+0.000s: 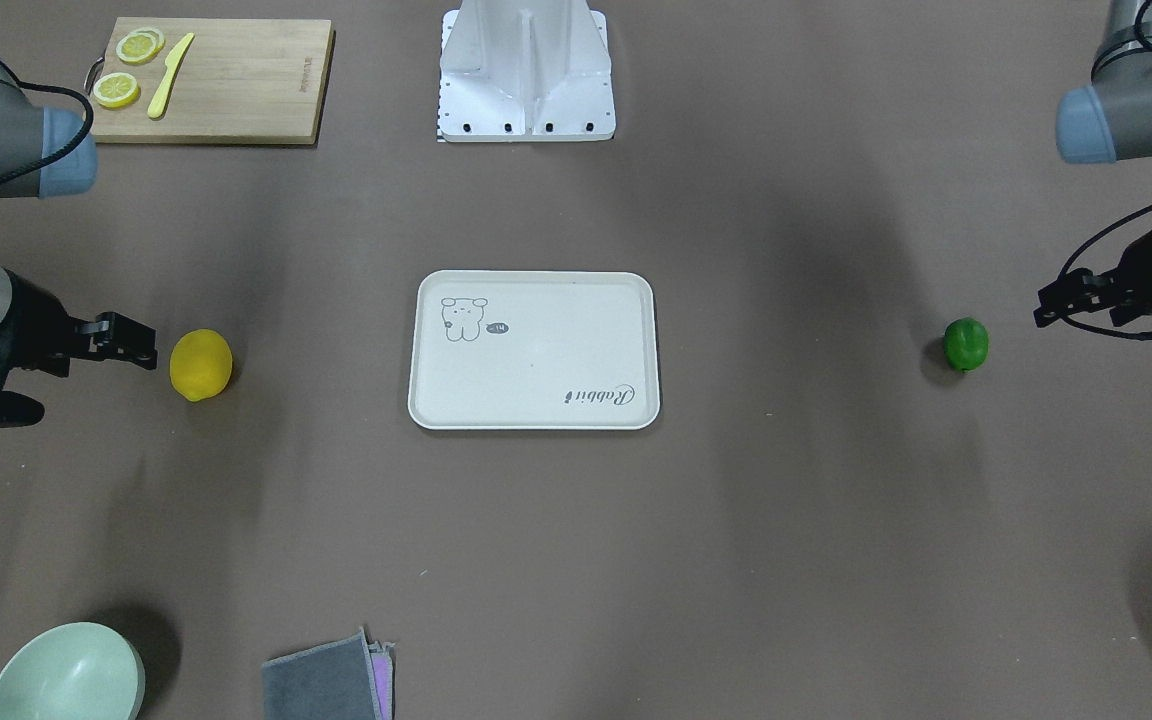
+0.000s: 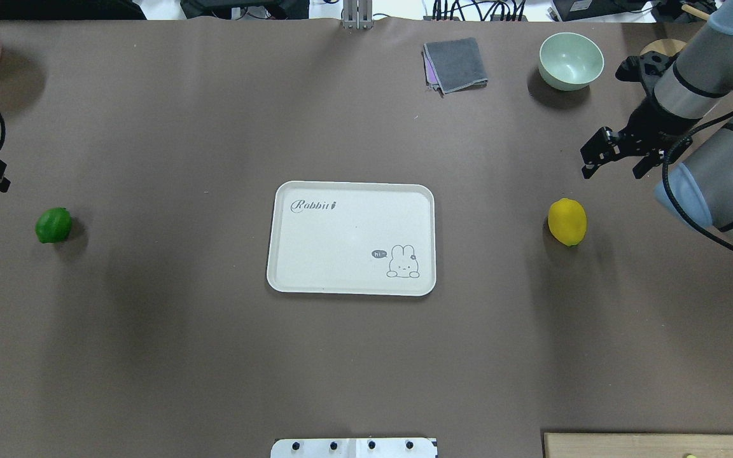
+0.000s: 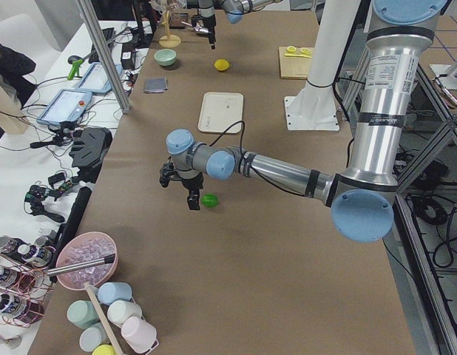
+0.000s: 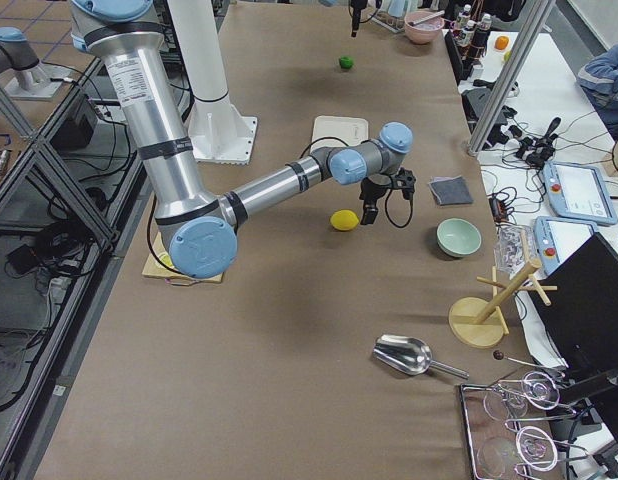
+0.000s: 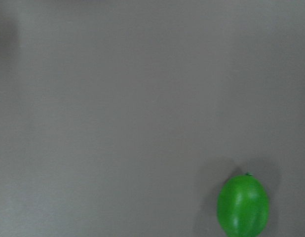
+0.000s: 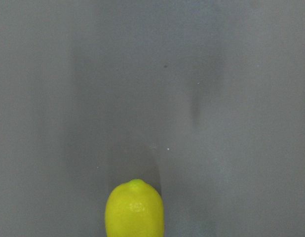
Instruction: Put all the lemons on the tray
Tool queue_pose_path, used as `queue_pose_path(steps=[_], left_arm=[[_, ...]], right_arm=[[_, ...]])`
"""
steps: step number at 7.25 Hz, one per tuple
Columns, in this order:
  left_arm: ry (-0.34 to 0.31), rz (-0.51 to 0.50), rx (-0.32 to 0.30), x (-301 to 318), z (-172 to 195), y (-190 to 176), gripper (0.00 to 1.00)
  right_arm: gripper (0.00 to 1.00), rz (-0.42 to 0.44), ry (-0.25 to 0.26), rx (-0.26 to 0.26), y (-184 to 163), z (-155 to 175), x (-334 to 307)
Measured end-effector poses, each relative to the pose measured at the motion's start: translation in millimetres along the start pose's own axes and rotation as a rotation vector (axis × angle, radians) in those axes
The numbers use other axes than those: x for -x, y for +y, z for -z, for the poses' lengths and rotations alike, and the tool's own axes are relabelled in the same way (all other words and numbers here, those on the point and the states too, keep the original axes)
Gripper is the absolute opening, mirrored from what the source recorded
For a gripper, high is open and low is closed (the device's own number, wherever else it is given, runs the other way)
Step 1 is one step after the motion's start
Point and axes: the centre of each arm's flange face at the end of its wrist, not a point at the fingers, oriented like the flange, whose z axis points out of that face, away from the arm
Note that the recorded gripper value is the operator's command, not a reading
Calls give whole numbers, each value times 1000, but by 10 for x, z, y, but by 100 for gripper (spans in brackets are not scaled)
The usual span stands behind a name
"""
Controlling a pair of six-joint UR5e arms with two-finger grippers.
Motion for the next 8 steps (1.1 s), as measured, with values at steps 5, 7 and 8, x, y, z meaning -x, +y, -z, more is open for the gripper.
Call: queue_pose_path(steps=[5, 7, 8], left_arm=[[0, -25, 35, -89, -225, -73, 98], [0, -31, 55, -237, -344, -205, 98], [2, -36, 55, -313, -340, -259, 97]], right_arm=[[99, 67, -2, 56, -22, -512, 261], [99, 94, -3, 68, -23, -682, 247], [98, 104, 0, 77, -22, -763, 236]])
